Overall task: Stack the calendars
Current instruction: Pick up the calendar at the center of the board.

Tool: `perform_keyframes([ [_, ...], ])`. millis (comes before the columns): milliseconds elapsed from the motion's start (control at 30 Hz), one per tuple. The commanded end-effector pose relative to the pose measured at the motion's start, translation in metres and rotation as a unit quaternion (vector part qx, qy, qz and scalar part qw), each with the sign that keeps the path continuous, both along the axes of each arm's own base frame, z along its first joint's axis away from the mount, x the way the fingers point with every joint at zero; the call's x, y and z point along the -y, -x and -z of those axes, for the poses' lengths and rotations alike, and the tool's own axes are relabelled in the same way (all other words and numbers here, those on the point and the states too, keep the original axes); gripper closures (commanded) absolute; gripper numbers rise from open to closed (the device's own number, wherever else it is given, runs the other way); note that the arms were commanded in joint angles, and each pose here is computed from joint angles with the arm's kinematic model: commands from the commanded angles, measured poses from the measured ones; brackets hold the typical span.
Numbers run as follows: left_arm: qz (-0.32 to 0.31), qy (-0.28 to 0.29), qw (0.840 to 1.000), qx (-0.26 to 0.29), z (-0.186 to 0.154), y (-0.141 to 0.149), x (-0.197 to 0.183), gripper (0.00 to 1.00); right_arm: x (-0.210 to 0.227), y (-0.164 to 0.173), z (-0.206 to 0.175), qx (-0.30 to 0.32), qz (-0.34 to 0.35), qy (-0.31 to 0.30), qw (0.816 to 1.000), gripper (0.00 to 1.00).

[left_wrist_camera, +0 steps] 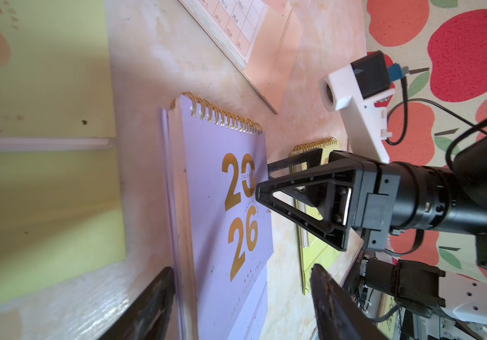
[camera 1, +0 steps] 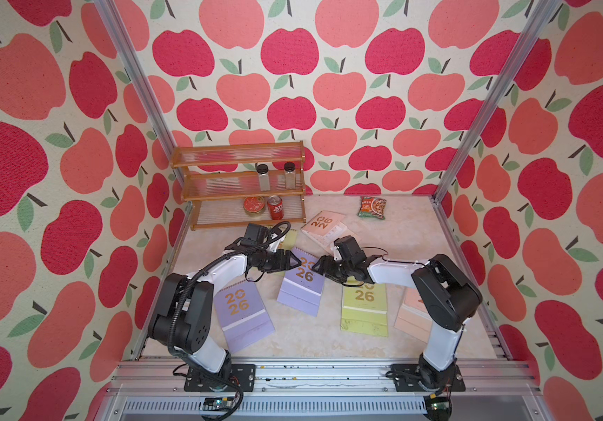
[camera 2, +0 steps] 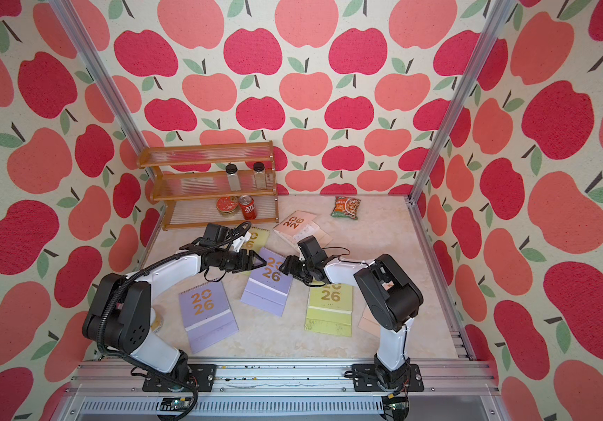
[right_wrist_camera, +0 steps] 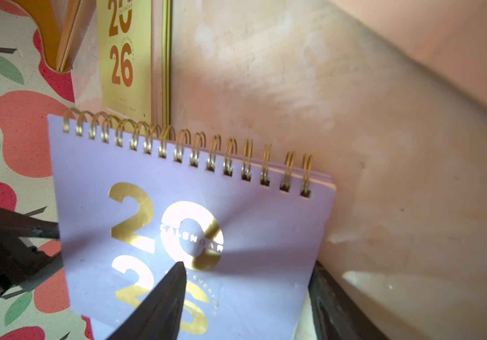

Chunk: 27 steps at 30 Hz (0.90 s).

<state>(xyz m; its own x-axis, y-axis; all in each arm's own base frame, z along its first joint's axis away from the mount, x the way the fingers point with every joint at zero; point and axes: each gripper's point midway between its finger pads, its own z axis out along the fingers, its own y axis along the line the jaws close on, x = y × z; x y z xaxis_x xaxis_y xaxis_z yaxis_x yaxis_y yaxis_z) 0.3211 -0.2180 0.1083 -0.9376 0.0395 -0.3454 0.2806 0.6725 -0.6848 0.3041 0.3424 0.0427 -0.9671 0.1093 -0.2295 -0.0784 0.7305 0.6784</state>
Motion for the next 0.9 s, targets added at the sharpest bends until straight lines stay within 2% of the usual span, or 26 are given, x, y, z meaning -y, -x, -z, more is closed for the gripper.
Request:
perform_keyframes([
  [0,0.045,0.055,0.997,-0.004,-0.020,0.016,0.020,0.31,-0.019,0.007,-0.001,0.004,-0.053,-0.032,0.998,0.33],
  [100,0.051,0.062,0.997,-0.006,-0.022,0.018,0.021,0.33,-0.025,0.006,-0.006,0.012,-0.068,-0.042,0.997,0.34],
  [200,0.052,0.062,0.997,-0.009,-0.021,0.018,0.021,0.41,-0.027,0.005,-0.009,0.016,-0.074,-0.044,0.996,0.34],
  [300,0.050,0.055,0.997,-0.011,-0.019,0.018,0.020,0.54,-0.025,0.004,-0.012,0.023,-0.071,-0.043,0.996,0.34],
  [433,0.047,0.044,0.998,-0.009,-0.018,0.016,0.017,0.81,-0.023,0.003,-0.019,0.035,-0.072,-0.042,0.996,0.34],
  [600,0.042,0.034,0.998,-0.011,-0.017,0.014,0.016,0.98,-0.021,0.002,-0.026,0.047,-0.074,-0.040,0.995,0.34],
  [733,0.032,0.018,0.999,-0.006,-0.018,0.012,0.009,1.00,-0.018,0.002,-0.037,0.062,-0.074,-0.044,0.994,0.34],
  [867,0.017,0.038,0.999,0.026,-0.045,0.005,-0.001,1.00,-0.005,0.000,-0.062,0.097,-0.071,-0.059,0.991,0.33],
])
